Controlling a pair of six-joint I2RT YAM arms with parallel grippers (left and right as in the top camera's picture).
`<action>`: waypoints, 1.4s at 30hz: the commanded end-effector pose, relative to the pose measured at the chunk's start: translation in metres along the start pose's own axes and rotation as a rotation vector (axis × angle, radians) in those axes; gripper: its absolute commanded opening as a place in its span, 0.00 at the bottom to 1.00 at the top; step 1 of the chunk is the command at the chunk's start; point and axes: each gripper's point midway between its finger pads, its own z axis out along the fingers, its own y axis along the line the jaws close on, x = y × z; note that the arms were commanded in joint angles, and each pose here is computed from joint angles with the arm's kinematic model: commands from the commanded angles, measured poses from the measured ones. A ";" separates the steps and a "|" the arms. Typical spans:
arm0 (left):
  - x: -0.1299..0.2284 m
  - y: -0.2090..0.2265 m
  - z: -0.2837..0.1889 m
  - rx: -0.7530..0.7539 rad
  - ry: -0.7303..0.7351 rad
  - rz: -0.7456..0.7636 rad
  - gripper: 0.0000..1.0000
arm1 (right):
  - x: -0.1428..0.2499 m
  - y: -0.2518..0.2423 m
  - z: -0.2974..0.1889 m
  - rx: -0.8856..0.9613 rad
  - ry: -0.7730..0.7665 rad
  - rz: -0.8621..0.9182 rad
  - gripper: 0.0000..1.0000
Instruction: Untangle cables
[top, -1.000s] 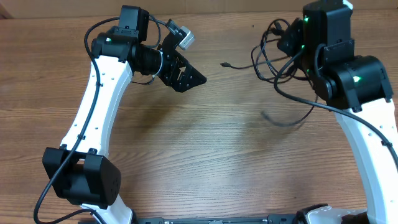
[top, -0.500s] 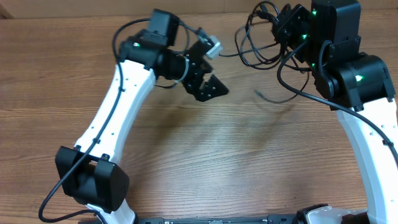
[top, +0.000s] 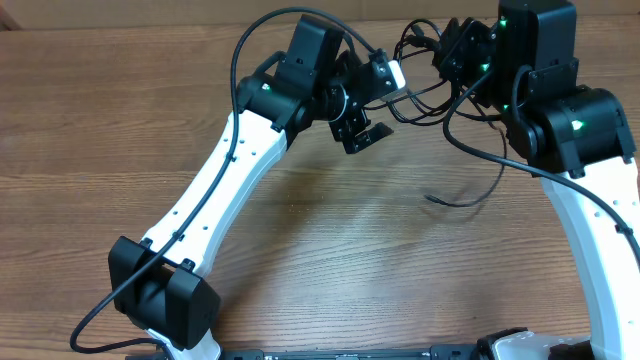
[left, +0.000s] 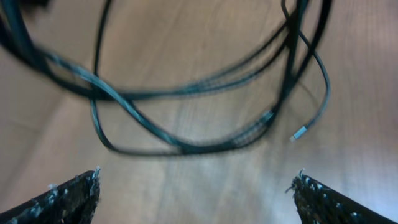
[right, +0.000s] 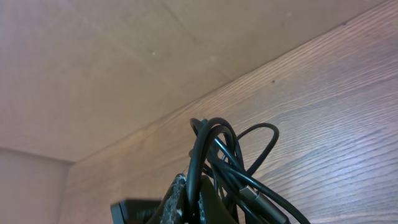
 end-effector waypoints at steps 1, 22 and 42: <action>-0.005 0.014 0.001 -0.099 0.017 0.124 0.99 | -0.002 0.016 -0.009 -0.078 0.012 -0.059 0.04; -0.016 -0.028 0.043 0.045 -0.024 0.161 1.00 | 0.015 0.032 -0.009 -0.177 0.104 -0.084 0.07; -0.039 -0.044 0.042 0.133 -0.141 0.154 1.00 | 0.030 0.042 0.010 -0.239 0.191 -0.080 0.06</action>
